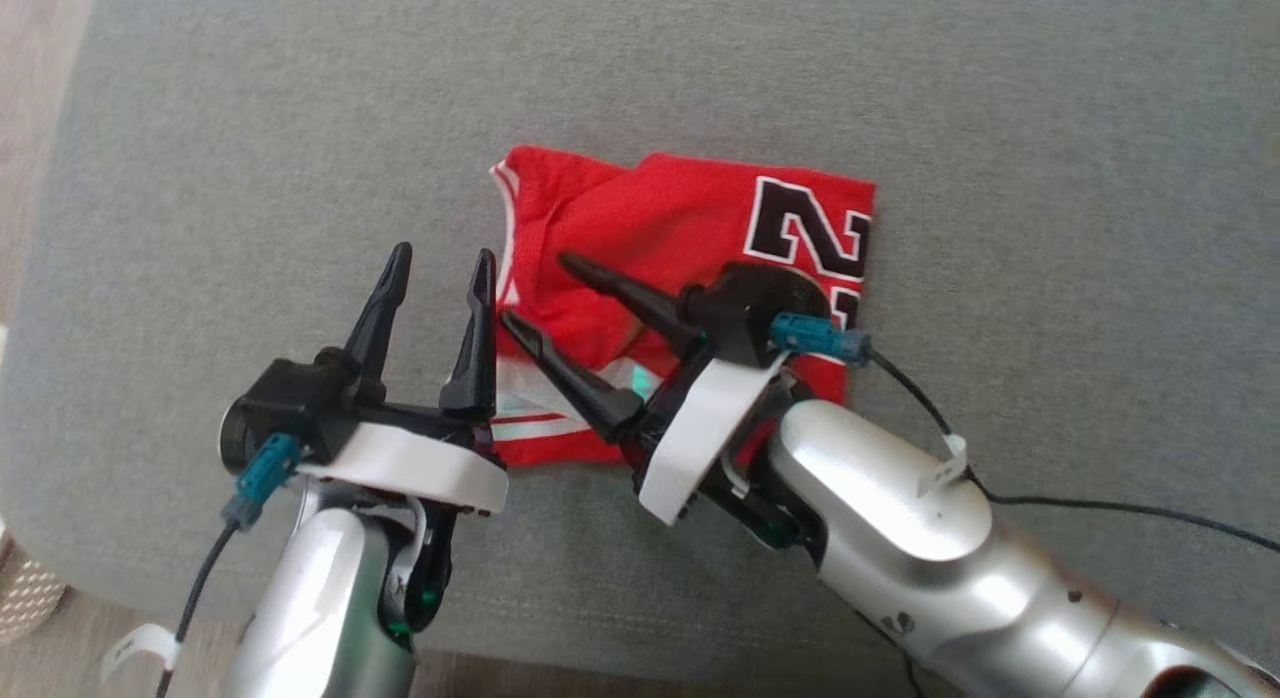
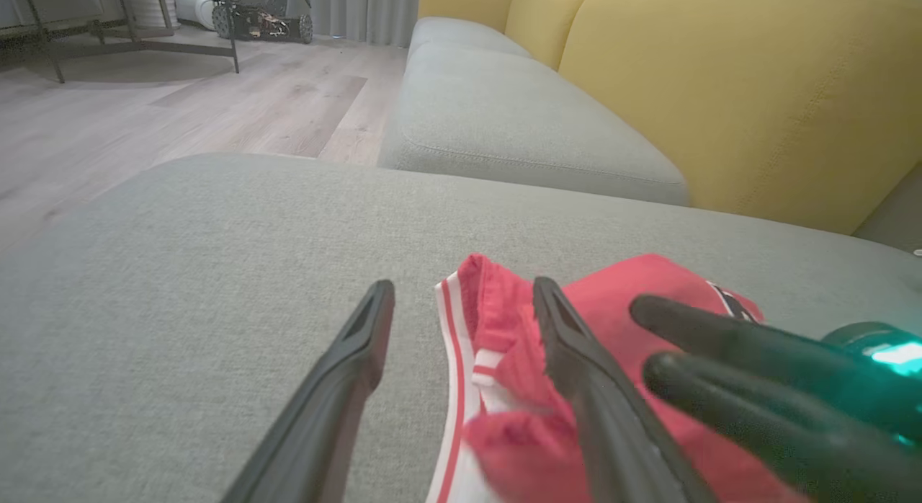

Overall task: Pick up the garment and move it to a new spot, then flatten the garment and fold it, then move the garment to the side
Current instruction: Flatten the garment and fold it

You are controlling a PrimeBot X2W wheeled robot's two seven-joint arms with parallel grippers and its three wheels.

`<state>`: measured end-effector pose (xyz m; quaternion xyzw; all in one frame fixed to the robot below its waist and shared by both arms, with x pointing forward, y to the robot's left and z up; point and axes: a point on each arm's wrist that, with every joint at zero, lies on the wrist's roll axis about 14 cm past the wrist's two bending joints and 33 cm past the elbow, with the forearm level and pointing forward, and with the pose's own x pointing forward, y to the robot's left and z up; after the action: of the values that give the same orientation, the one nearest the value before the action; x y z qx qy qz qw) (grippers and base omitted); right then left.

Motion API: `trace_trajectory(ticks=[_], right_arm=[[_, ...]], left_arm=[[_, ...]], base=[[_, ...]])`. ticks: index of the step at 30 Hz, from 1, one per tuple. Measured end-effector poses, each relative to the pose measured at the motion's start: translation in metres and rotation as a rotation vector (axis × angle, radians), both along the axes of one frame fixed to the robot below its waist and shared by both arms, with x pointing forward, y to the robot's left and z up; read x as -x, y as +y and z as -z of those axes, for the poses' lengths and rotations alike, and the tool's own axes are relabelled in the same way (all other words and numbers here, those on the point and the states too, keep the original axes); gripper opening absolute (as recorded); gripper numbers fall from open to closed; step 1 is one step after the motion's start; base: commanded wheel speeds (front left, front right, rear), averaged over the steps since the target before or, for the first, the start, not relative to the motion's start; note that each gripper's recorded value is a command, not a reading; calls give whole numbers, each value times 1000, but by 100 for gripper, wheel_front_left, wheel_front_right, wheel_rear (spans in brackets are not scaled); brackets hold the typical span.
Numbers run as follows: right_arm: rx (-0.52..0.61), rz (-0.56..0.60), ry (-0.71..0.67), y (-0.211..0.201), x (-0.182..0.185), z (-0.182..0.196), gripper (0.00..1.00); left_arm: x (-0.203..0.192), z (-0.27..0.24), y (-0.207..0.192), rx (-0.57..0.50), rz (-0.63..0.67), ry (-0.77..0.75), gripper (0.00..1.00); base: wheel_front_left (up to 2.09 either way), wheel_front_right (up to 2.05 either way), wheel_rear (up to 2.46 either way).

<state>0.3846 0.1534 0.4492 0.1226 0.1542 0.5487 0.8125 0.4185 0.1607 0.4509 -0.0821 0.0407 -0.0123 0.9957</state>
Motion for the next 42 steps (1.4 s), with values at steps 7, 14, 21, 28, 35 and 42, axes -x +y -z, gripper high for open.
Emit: trace_trajectory(ticks=[7,14,21,28,35,42], right_arm=[[-137,162,-113,-27,-35,-50,100],[-138,475,-217,-120,-79,-69,100],[-35,767,-249,-223,-83,-63,100],[87,938,-237,-290,-53,-53,100],[128,969,-220,-301,-18,-55,100],[145,974,-229,-304,2,-63,100]], left_arm=[[-7,-8,-10,-4,31,-31,100],[-12,-21,-18,-10,53,-72,100],[-4,-30,-15,-25,51,-95,100],[10,-36,-13,-39,58,-106,100],[37,-37,-10,-53,56,-98,100],[50,-46,-6,-70,55,-109,100]], base=[[0,0,0],[0,0,0],[0,0,0],[0,0,0],[0,0,0],[0,0,0]])
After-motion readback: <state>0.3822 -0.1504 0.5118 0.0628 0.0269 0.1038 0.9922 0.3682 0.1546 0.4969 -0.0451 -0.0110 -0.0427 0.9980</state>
